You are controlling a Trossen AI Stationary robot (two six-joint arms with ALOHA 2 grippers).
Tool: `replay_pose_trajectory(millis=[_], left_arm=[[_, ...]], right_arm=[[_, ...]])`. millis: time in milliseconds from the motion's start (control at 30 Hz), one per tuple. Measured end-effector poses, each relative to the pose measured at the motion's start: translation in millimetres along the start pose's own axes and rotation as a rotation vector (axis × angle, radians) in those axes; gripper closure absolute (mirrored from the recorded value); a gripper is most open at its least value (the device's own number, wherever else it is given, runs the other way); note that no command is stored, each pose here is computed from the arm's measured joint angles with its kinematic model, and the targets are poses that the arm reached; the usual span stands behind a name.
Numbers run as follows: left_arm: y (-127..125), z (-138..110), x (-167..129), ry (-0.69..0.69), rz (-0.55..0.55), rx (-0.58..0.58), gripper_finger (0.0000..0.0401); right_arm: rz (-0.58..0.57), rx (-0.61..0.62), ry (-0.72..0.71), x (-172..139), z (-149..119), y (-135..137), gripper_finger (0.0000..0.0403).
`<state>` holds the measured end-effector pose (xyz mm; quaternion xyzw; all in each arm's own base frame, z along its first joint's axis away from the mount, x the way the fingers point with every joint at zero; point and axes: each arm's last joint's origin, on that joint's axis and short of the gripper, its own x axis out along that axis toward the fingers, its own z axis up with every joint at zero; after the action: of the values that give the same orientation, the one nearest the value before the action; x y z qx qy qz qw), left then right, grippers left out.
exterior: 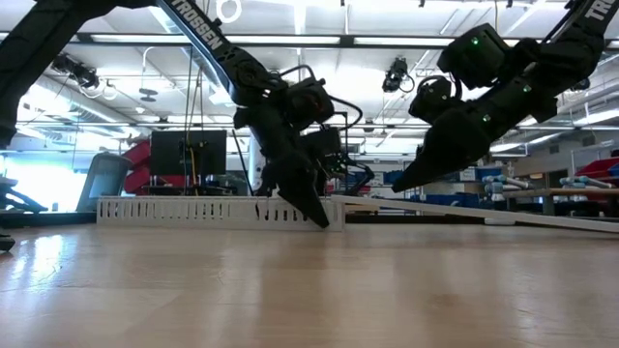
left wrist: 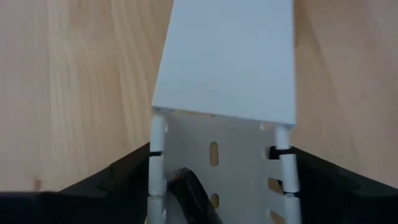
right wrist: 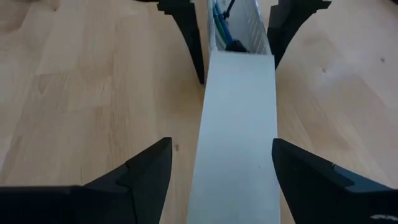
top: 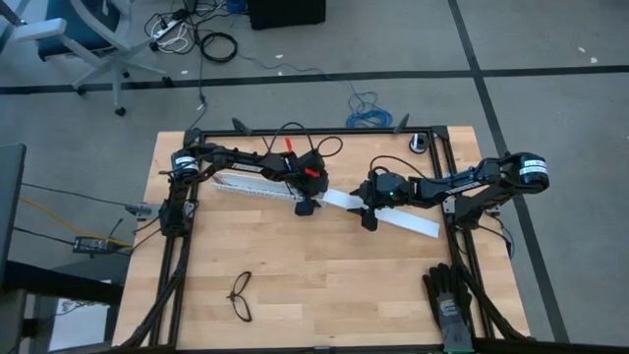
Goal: Ziptie cables
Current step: Close the white cable duct lid
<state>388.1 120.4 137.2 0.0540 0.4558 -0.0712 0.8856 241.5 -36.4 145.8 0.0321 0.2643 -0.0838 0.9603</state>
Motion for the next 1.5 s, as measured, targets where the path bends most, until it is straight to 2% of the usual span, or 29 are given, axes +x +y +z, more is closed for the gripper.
replay_pose_trajectory(millis=[267,700,1233,1367,1500], left_arm=[[-1,12,-20,-0.066,0.011,0.021,0.0087],[-3,7,-22,0.005,-0.001,0.002,0.0089],[-3,6,-22,0.009,-0.003,0.001,0.0164],[-3,6,-22,0.009,-0.003,0.001,0.0166],[-3,6,-22,0.009,-0.003,0.001,0.0166]], right_arm=[[-0.032,0.002,-0.072,0,7,-1,0.0149],[-0.038,0.006,-0.120,-1,12,-1,0.0180],[-0.034,0.051,-0.113,-1,11,-1,0.0192],[-0.033,0.058,-0.109,-1,10,-1,0.0213],[-0.031,0.058,-0.109,-1,10,-1,0.0259]])
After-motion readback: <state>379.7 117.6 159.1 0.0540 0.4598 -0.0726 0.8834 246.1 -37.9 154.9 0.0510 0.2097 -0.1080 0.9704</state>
